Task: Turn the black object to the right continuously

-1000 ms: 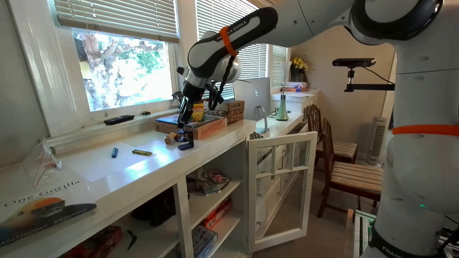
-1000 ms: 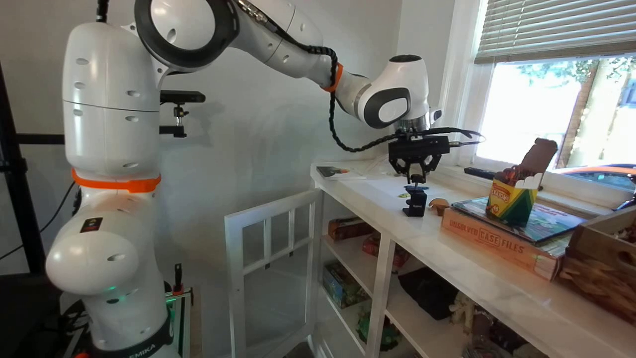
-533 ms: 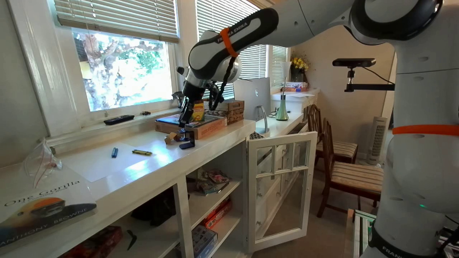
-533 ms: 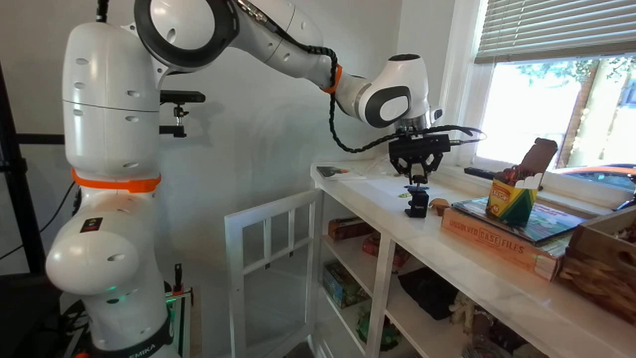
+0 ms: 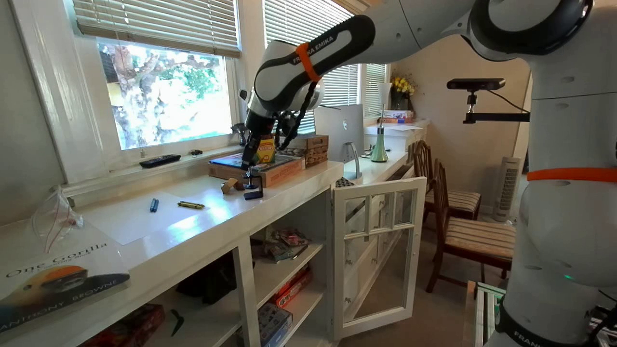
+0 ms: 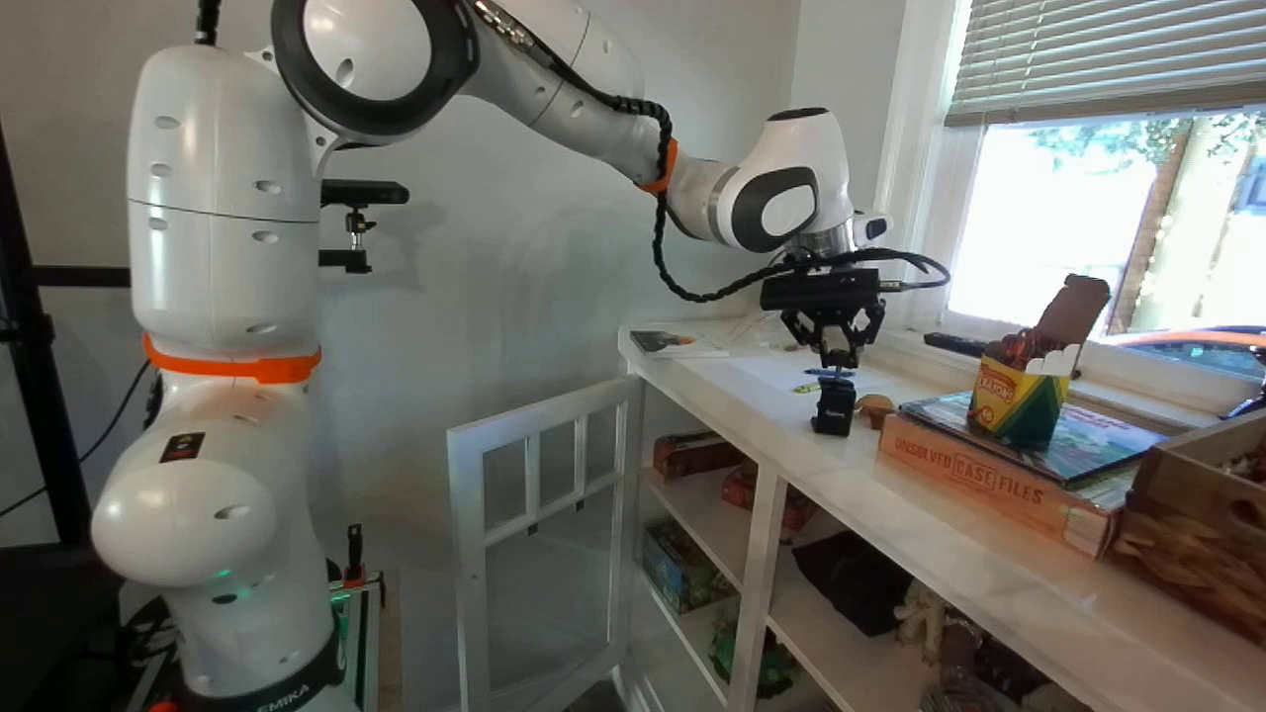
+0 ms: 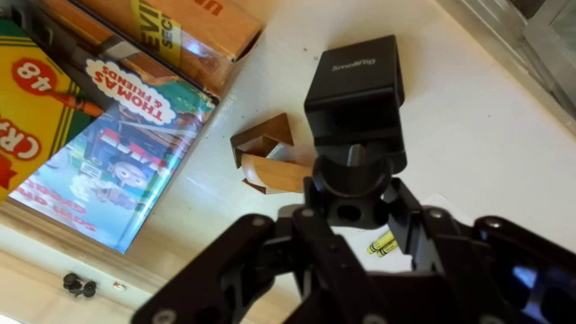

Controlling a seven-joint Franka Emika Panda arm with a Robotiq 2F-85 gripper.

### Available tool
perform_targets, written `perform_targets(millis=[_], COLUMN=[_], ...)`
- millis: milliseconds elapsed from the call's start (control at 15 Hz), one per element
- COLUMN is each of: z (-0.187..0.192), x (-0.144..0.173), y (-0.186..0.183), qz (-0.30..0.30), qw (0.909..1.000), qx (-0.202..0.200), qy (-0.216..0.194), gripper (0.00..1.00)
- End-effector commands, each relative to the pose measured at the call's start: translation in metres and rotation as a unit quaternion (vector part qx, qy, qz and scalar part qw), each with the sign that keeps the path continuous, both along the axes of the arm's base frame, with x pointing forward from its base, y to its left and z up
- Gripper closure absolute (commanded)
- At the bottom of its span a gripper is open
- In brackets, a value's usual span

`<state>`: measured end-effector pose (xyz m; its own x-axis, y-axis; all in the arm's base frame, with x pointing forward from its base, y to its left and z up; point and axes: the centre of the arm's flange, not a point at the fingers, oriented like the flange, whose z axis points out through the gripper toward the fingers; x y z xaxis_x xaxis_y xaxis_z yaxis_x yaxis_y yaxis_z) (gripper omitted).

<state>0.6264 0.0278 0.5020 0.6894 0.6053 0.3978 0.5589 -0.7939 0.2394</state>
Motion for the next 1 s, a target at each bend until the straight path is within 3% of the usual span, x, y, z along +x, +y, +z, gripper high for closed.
perform_targets(millis=[0, 600, 933], z=[-0.013, -0.017, -0.017], x=[0.011, 0.023, 0.026], y=[0.005, 0.019, 0.024], qz=[-0.057, -0.189, -0.23], qw=[0.9983, 0.9818, 0.9725], qx=[0.015, 0.018, 0.032], qy=[-0.001, 0.004, 0.017], gripper=[0.86, 0.86, 0.86])
